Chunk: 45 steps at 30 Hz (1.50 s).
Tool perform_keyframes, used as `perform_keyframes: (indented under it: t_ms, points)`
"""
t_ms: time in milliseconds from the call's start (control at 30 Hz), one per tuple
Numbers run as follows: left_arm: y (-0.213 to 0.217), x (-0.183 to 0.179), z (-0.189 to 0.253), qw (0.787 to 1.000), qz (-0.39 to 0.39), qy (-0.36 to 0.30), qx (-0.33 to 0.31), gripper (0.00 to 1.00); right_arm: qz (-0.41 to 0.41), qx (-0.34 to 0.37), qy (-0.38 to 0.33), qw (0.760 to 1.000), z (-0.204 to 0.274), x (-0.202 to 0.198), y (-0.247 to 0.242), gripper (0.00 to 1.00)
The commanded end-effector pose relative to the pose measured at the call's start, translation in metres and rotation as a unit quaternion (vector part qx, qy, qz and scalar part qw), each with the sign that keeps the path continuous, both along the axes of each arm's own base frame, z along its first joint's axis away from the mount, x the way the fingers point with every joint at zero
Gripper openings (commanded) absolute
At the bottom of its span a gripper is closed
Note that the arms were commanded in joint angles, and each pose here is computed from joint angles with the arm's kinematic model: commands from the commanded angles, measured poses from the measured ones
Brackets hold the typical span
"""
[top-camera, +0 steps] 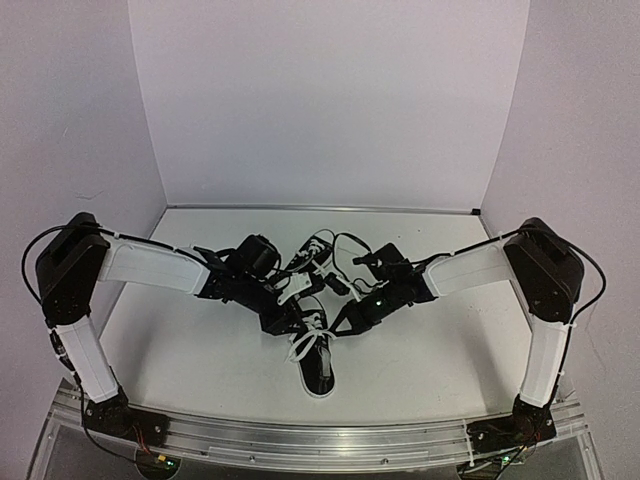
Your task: Tie the shoes
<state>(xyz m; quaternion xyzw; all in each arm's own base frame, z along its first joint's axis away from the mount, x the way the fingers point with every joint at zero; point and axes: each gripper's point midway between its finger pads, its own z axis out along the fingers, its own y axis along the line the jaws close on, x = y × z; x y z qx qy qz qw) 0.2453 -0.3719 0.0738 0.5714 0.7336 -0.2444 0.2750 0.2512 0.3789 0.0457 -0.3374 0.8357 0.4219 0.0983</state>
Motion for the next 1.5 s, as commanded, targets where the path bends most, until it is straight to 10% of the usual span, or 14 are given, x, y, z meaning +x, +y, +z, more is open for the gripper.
perform_keyframes:
  t_ms: [0, 367, 633, 1467]
  points:
    - [-0.013, 0.009, 0.01, 0.999, -0.023, -0.004, -0.025, 0.47, 0.003, 0.019, -0.036, 0.999, 0.025, 0.008, 0.007, 0.0]
    - [-0.014, -0.002, -0.01, 0.998, -0.048, 0.032, -0.018, 0.38, -0.003, 0.015, -0.038, 0.999, 0.025, 0.009, 0.005, 0.0]
    - [-0.003, -0.002, -0.009, 0.999, -0.028, 0.03, -0.011, 0.0, -0.019, 0.001, -0.044, 0.999, 0.023, 0.011, -0.002, 0.0]
    - [0.049, 0.022, -0.018, 0.994, 0.108, 0.008, 0.034, 0.0, -0.144, -0.141, -0.036, 0.979, -0.039, 0.013, -0.081, 0.0]
